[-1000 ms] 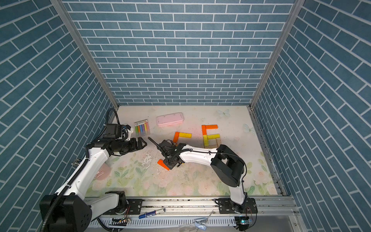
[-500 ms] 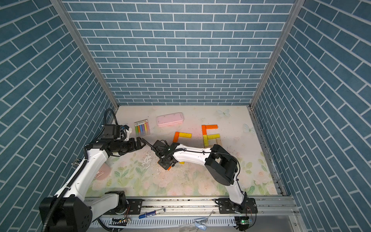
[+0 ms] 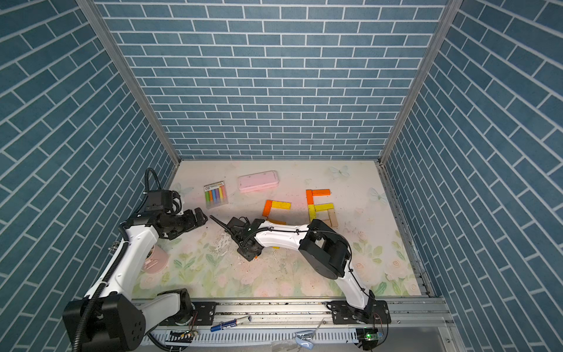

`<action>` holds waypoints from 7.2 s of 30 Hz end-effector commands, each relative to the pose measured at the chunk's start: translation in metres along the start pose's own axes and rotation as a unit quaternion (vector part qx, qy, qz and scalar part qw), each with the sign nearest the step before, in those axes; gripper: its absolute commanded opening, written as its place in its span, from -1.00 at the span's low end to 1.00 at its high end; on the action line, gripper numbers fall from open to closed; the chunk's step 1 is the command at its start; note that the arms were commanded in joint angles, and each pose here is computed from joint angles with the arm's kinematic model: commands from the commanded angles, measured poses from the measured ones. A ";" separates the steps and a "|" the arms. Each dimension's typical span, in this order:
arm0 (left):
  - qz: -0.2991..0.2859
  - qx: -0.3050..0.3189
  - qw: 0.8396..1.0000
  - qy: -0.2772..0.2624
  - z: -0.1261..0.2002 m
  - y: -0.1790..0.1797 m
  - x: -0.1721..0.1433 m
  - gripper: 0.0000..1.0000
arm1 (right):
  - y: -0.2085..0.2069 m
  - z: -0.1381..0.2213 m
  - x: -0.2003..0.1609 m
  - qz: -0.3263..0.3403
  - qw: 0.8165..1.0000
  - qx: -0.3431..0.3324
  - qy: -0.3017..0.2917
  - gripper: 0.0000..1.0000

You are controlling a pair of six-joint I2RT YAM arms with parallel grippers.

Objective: Assemble the number 6 with building blocks
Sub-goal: Assemble the building block at the center of the board, then adjust the building block at the center of the board.

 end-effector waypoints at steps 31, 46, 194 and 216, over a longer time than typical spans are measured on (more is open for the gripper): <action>0.016 -0.010 1.000 0.017 -0.006 0.003 0.001 0.99 | -0.043 0.006 -0.030 0.186 0.981 -0.027 0.059 -0.56; 0.016 -0.013 1.000 0.014 -0.005 0.002 0.002 0.99 | -0.055 0.000 -0.026 0.193 0.979 -0.036 0.059 -0.51; -0.251 0.054 0.963 0.084 -0.138 -0.185 -0.171 0.18 | -0.123 0.110 -0.145 -0.366 0.870 -0.107 -0.312 -0.03; -0.265 0.050 0.960 0.082 -0.137 -0.189 -0.168 0.18 | -0.123 0.114 -0.144 -0.362 0.871 -0.109 -0.313 -0.03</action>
Point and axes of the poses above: each gripper's point midway between its finger pads, its own z axis back along the fingers, its own y axis along the line the jaws close on, x = y × z, the point moved 10 cm from there along z, back along the fingers, and after that the axes turned 5 degrees about -z, right-handed, at the moved point
